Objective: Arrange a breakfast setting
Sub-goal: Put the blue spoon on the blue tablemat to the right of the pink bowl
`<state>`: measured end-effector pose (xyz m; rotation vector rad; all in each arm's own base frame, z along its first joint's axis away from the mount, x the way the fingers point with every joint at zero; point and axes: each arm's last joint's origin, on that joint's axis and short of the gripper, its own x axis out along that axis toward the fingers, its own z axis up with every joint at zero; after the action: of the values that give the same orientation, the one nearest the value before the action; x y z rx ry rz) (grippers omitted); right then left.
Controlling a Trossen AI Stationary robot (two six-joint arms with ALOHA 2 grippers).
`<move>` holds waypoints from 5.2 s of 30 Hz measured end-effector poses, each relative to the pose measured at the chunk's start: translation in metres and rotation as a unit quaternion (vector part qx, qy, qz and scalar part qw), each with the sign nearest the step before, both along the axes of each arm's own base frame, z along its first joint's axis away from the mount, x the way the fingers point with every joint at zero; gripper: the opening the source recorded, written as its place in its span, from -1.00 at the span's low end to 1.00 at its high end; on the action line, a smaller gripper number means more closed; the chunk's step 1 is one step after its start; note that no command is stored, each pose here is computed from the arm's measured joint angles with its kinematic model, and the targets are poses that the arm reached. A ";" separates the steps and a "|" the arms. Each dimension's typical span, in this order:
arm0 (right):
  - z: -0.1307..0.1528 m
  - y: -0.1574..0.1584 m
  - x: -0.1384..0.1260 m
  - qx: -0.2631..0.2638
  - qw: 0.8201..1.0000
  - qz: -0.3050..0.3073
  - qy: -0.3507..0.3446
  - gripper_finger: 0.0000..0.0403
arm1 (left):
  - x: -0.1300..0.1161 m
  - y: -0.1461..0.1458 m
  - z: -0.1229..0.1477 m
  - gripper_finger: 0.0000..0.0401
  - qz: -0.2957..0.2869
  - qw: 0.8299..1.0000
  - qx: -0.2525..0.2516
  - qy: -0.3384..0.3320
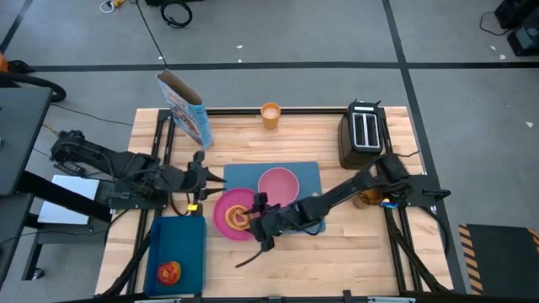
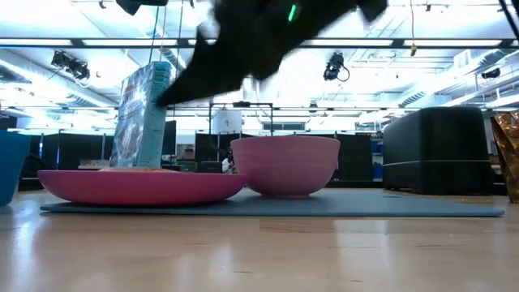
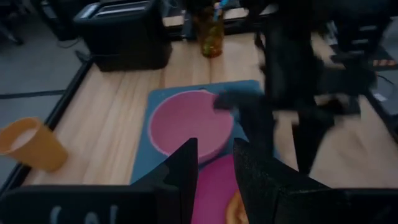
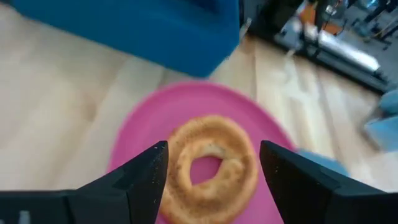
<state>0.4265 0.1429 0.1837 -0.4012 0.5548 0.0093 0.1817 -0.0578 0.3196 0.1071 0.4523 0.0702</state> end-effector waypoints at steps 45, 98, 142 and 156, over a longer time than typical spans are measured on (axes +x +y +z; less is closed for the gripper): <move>0.108 -0.016 -0.265 0.146 0.824 -0.330 0.438 0.19 | 0.001 -0.031 -0.048 -0.45 -0.148 0.985 -0.067 -0.049; 0.056 -0.068 -0.318 0.209 0.711 -0.381 0.553 0.13 | 0.001 -0.031 -0.046 -0.45 -0.156 0.985 -0.049 -0.058; 0.036 -0.071 -0.320 0.222 0.688 -0.414 0.554 0.08 | 0.001 -0.031 -0.047 -0.45 -0.154 0.985 -0.056 -0.057; 0.050 -0.069 -0.314 0.240 0.697 -0.411 0.536 -0.18 | 0.001 -0.032 -0.046 -0.45 -0.152 0.985 -0.062 -0.057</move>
<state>0.1128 0.0736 0.2333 0.4796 1.8254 -0.5017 0.1829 -0.0894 0.2733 0.0491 0.3216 -0.2503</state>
